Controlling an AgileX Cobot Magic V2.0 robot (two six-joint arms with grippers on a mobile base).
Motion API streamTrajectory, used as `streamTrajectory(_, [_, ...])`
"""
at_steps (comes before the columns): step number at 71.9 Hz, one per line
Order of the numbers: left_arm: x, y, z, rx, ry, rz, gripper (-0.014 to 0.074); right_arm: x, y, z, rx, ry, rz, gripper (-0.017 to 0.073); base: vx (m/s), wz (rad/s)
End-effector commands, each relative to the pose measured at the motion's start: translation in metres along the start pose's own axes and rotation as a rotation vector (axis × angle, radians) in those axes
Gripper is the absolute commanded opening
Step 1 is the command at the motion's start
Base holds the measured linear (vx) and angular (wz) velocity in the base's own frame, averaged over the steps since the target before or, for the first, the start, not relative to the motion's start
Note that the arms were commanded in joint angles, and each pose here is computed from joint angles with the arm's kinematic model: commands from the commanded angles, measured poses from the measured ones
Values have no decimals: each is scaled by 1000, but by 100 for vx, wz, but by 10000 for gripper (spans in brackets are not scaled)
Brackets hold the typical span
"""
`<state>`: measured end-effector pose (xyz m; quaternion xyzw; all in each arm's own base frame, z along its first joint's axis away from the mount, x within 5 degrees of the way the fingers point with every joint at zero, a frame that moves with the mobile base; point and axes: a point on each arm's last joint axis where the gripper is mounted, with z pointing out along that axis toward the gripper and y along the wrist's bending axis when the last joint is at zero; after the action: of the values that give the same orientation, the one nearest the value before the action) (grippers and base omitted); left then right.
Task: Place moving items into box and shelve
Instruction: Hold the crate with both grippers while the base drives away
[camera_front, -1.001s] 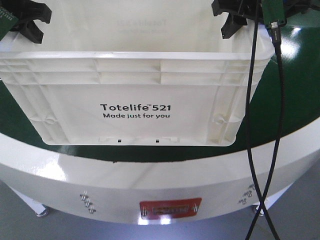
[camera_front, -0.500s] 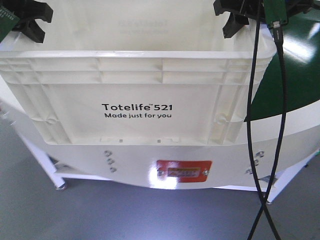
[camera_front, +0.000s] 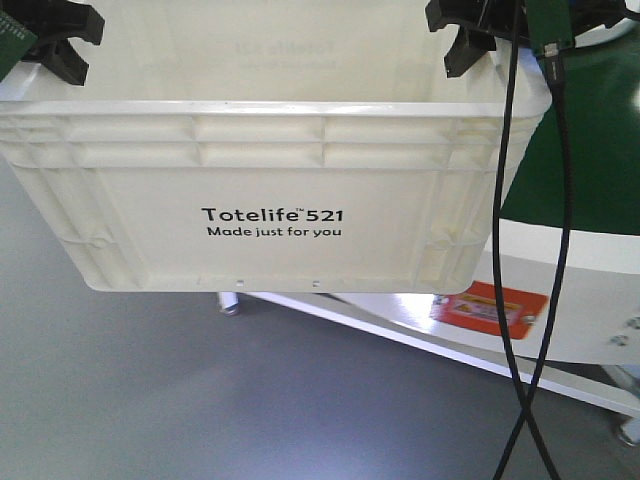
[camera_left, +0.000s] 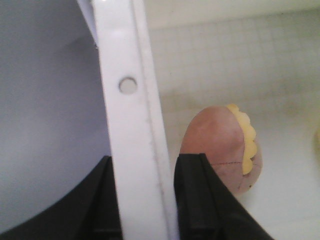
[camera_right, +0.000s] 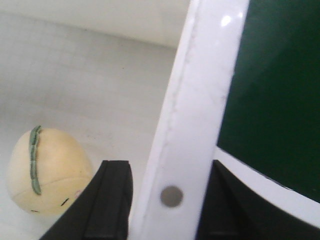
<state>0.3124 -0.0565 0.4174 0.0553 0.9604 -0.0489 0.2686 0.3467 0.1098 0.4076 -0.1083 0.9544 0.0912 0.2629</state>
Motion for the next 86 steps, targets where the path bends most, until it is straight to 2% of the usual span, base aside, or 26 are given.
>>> streamTrajectory(1, [-7, -3, -36, 26, -190, 8, -1, -5, 5, -40, -28, -155, -30, -3, -18, 65])
streamTrajectory(86, [-7, -3, -36, 26, -189, 8, -1, -5, 5, -40, -27, -154, -30, -3, -12, 56])
